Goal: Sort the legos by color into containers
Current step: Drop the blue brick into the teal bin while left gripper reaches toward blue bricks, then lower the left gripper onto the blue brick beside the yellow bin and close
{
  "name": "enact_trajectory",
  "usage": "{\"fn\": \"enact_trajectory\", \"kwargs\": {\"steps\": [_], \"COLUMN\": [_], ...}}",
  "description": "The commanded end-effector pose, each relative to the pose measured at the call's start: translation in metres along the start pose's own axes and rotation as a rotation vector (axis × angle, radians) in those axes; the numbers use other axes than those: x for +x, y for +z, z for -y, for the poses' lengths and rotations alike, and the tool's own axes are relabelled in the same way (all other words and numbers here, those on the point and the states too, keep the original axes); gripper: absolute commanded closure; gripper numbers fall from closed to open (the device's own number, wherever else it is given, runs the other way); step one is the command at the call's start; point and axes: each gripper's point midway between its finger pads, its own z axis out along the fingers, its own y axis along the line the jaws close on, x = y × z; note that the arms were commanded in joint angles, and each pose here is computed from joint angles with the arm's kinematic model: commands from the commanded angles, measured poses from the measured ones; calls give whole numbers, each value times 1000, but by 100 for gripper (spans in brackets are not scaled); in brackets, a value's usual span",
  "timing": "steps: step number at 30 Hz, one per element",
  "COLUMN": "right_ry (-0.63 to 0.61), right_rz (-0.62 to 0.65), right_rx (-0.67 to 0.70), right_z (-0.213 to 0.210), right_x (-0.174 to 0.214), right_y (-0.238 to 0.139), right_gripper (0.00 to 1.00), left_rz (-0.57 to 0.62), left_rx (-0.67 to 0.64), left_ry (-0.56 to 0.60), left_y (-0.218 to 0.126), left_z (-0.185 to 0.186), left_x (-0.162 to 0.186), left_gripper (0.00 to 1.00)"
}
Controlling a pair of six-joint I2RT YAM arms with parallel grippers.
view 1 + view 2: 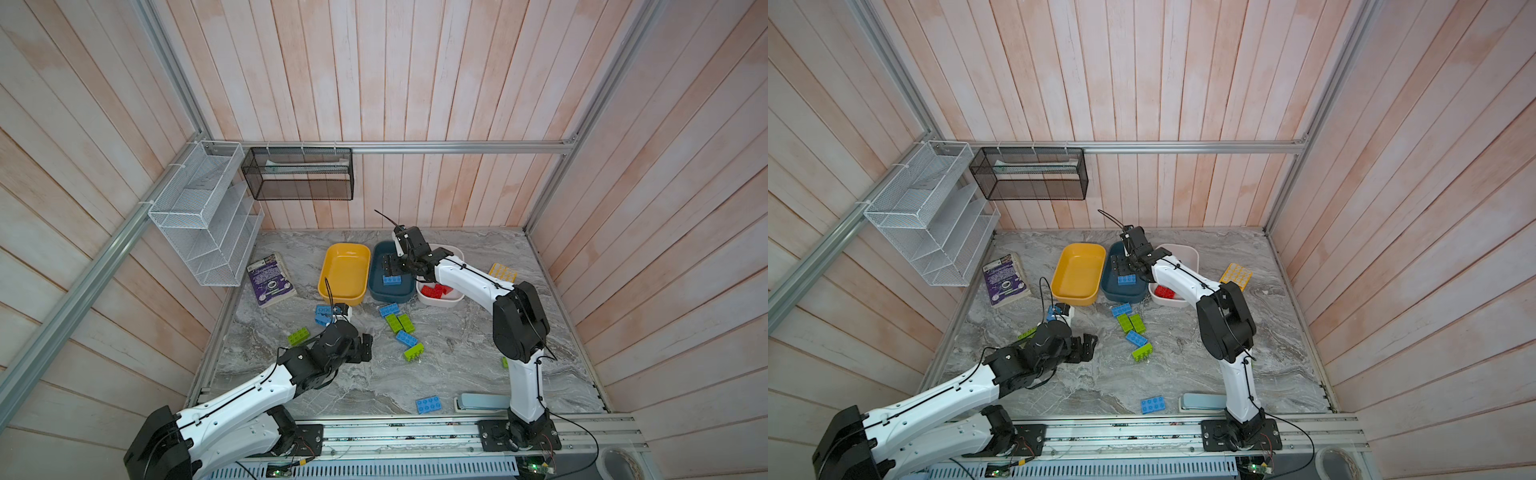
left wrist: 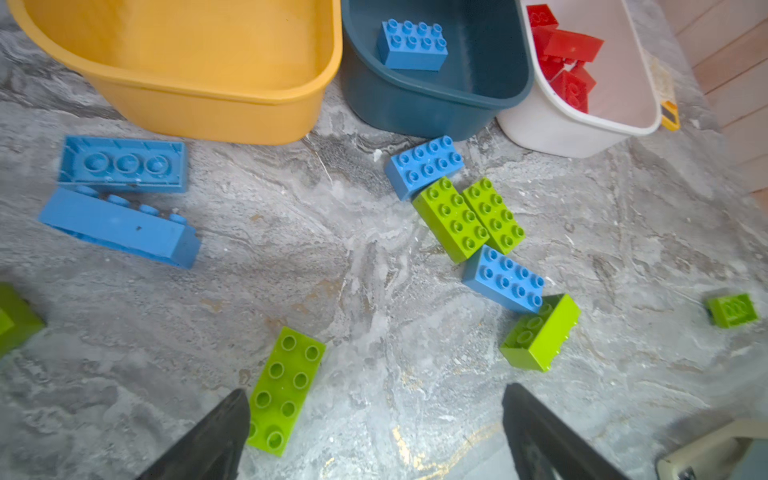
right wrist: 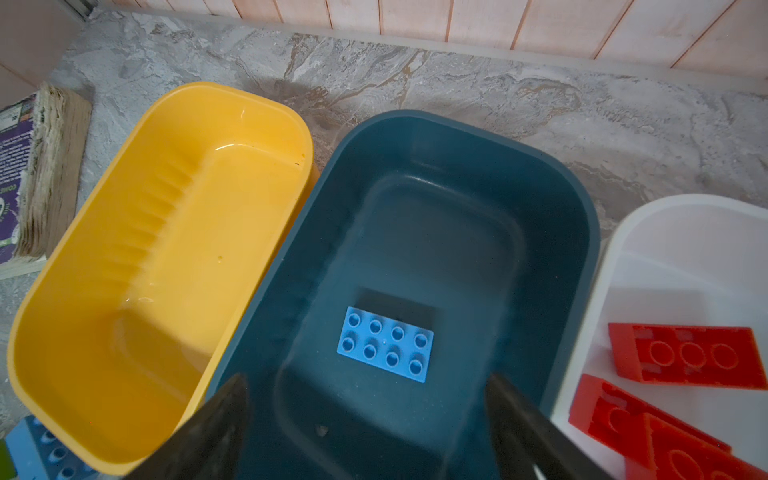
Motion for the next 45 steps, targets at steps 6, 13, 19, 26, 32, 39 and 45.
{"fn": "enact_trajectory", "kwargs": {"steps": [6, 13, 19, 26, 32, 39, 45], "right_ry": [19, 88, 117, 108, 102, 104, 103], "right_rz": [131, 237, 267, 259, 251, 264, 264], "right_rx": [-90, -225, -262, -276, -289, -278, -270], "right_z": [-7, -6, 5, 10, 9, 12, 14], "right_x": [-12, 28, 68, 94, 100, 101, 102], "right_y": [-65, -119, -145, -156, -154, -155, -155], "right_gripper": [10, 7, 7, 7, 7, 8, 8], "left_rz": [-18, -93, -150, -201, -225, -246, -231], "left_rx": [-213, -284, -361, -439, -484, -501, -504], "left_ry": [2, -127, -163, -191, -181, -177, -172], "left_y": [-8, 17, 49, 78, 92, 103, 104], "left_z": [-46, -97, -117, -128, -137, -141, -143], "left_x": [-39, -47, -38, -32, -31, -28, -29], "left_gripper": [3, 3, 1, 2, 5, 18, 46]}}
